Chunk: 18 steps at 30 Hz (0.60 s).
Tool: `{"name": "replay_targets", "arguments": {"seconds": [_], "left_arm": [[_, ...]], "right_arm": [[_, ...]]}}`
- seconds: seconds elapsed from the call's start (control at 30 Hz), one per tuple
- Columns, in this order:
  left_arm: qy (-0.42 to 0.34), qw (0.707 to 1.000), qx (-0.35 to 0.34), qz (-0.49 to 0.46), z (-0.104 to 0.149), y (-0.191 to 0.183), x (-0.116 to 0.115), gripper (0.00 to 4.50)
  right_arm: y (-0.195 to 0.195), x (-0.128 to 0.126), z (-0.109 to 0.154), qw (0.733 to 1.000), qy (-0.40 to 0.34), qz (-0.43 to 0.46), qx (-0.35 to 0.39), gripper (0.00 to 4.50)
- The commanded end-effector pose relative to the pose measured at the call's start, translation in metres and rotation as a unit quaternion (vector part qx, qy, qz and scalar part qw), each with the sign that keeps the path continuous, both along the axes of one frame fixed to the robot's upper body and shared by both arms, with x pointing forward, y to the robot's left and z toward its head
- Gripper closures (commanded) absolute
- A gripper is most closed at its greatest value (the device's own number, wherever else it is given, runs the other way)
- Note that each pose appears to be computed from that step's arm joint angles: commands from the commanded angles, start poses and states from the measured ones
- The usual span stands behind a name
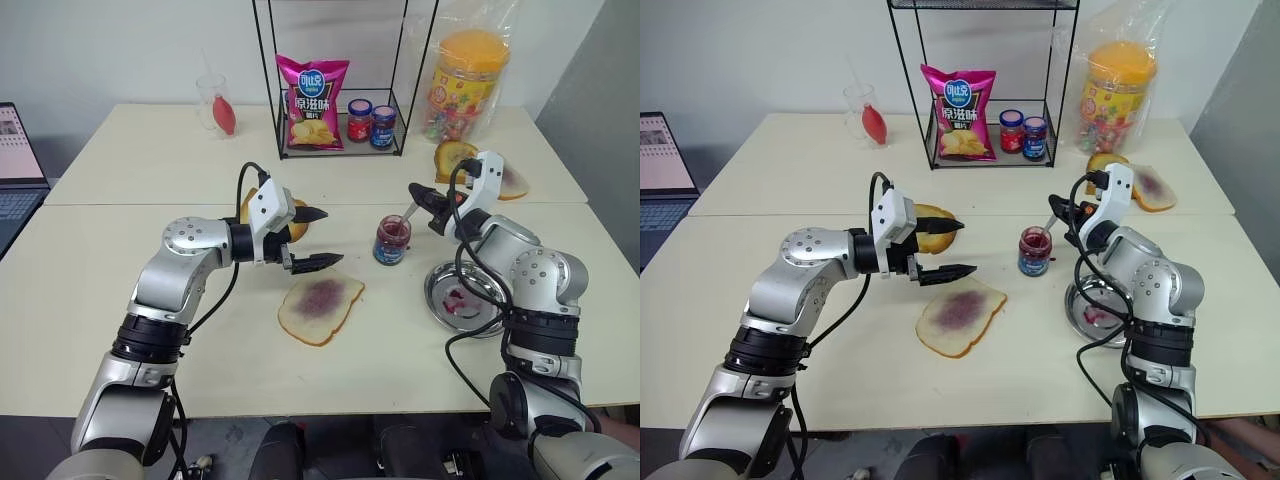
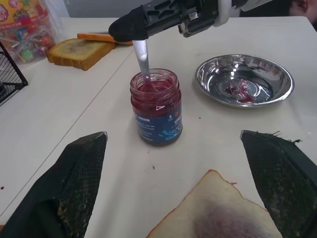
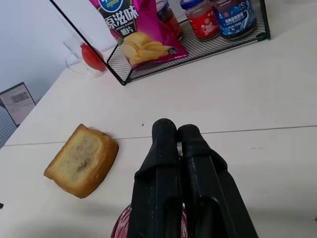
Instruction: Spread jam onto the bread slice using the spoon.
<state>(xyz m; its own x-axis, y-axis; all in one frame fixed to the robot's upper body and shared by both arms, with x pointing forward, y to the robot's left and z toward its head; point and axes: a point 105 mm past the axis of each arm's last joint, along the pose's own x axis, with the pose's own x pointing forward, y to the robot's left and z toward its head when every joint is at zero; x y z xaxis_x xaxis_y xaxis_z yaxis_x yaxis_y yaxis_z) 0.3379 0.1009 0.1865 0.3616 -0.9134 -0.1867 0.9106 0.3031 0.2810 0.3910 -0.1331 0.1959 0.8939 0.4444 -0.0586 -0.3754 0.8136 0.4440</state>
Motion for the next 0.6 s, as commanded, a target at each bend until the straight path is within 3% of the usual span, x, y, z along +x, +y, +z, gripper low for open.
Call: {"name": "replay_targets", "arguments": {"seconds": [0.03, 0.6], "left_arm": [[-0.034, 0.999, -0.004, -0.01, 0.014, -0.003, -0.001, 0.0], [-0.038, 0.999, -0.003, -0.006, 0.016, -0.001, 0.002, 0.0]], "right_arm": [[-0.003, -0.002, 0.026, 0.999, -0.034, -0.006, 0.015, 4.47], [-0.009, -0.004, 0.041, 0.996, -0.024, -0.016, 0.085, 4.47]]}}
